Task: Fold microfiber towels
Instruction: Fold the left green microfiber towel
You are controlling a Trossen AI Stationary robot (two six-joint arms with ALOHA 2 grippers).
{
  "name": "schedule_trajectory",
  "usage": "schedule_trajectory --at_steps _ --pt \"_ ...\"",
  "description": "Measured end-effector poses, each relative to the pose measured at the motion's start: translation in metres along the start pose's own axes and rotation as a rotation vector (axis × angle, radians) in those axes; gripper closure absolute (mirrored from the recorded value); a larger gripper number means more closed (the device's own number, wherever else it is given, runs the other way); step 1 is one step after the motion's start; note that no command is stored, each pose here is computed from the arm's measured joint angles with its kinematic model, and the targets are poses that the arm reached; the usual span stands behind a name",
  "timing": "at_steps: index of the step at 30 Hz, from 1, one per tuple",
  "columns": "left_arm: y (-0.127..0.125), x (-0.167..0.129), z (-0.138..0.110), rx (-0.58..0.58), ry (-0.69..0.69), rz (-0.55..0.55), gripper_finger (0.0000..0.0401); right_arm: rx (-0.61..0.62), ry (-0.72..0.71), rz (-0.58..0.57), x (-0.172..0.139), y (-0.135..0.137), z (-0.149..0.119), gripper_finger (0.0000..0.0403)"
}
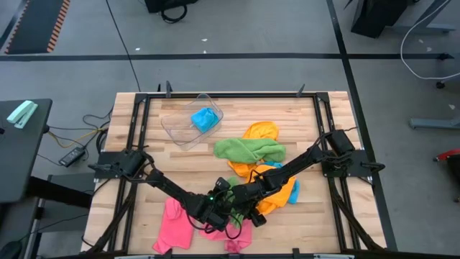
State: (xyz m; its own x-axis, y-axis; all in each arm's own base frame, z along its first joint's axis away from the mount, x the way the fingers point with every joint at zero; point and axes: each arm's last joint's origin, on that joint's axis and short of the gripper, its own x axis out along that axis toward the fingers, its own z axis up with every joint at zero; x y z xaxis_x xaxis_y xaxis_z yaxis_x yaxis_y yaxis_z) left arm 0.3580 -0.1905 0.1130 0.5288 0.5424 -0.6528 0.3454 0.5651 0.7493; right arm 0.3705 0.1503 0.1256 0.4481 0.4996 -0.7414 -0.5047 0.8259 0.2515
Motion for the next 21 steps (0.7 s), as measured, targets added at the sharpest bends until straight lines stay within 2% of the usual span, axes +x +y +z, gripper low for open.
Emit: schedule_trajectory --at_steps 1,3,8,16,21 --pt "0.0 0.0 0.0 -0.006 -0.001 0.0 0.0378 0.0 -0.002 0.0 0.0 0.0 0.0 0.023" --pt "0.0 0.0 0.0 -0.02 -0.001 0.0 0.0389 -0.002 -0.006 -0.011 0.0 0.0 0.001 0.023" --pt "-0.004 -0.007 0.0 -0.011 -0.01 -0.005 0.0393 0.005 -0.007 -0.026 0.0 -0.001 0.001 0.023" --pt "-0.001 -0.042 0.001 -0.072 -0.064 -0.009 0.0395 0.018 -0.017 -0.034 -0.001 -0.005 0.002 0.023" --pt "-0.004 -0.045 -0.003 -0.127 -0.046 -0.092 0.0387 0.035 -0.023 -0.044 -0.003 -0.011 0.002 0.023"
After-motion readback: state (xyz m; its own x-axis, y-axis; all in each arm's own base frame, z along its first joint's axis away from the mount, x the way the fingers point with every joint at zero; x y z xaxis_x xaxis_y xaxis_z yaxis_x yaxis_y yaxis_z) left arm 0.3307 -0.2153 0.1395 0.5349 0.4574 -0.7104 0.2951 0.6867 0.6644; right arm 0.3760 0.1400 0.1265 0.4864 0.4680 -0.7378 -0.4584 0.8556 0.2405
